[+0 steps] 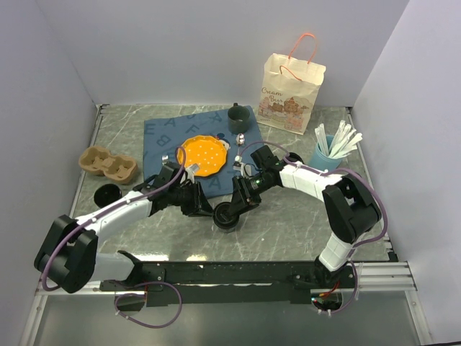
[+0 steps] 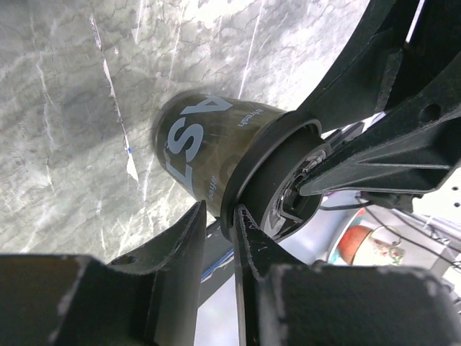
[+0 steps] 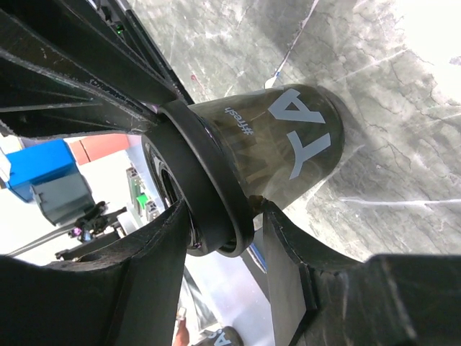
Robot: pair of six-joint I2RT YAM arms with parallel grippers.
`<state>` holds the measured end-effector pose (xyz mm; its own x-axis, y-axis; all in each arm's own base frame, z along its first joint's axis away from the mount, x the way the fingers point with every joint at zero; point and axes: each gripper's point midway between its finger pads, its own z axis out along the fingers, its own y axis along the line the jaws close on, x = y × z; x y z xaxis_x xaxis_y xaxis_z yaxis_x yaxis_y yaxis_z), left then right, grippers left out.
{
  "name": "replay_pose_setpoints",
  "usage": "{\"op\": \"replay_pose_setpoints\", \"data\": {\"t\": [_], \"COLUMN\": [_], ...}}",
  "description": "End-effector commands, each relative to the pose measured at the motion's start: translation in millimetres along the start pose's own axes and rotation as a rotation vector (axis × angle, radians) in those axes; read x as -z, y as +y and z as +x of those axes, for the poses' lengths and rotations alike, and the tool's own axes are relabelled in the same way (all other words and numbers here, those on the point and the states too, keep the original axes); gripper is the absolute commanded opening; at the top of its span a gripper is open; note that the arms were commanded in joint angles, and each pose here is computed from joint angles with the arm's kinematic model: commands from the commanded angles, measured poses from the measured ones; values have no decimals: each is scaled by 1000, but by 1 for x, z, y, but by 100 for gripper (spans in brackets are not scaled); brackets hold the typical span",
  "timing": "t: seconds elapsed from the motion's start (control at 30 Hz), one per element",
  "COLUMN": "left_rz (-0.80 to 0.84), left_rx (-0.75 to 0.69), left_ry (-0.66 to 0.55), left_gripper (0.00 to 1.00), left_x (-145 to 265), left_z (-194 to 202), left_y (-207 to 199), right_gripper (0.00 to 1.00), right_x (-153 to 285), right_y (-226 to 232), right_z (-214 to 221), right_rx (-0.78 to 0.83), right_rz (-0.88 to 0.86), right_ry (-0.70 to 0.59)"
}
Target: Pack the takeout coffee
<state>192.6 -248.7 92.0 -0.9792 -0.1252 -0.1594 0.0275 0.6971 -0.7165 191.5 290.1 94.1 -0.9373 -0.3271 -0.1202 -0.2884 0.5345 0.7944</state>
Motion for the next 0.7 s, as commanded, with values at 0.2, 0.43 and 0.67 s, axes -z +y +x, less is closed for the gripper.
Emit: {"op": "replay_pose_setpoints", "data": {"t": [0.2,0.43,0.67], "left_rz": [-278,-85,-53], "left_rx": [121,31,-71], "left_ry": [18,-16,-108], "left_gripper": [33,50,52], "left_x": [-1,10,34], "left_z": [29,1,-45], "left_y": [65,1,-19], "right_gripper": [44,45,45], "right_x": [-10,-10,-10], "right_y": [-33,-10,-8], "right_z": [10,4,4], "right_rx": [54,145,169], "right_rz": [131,60,89], "right_ry": [65,114,140]}}
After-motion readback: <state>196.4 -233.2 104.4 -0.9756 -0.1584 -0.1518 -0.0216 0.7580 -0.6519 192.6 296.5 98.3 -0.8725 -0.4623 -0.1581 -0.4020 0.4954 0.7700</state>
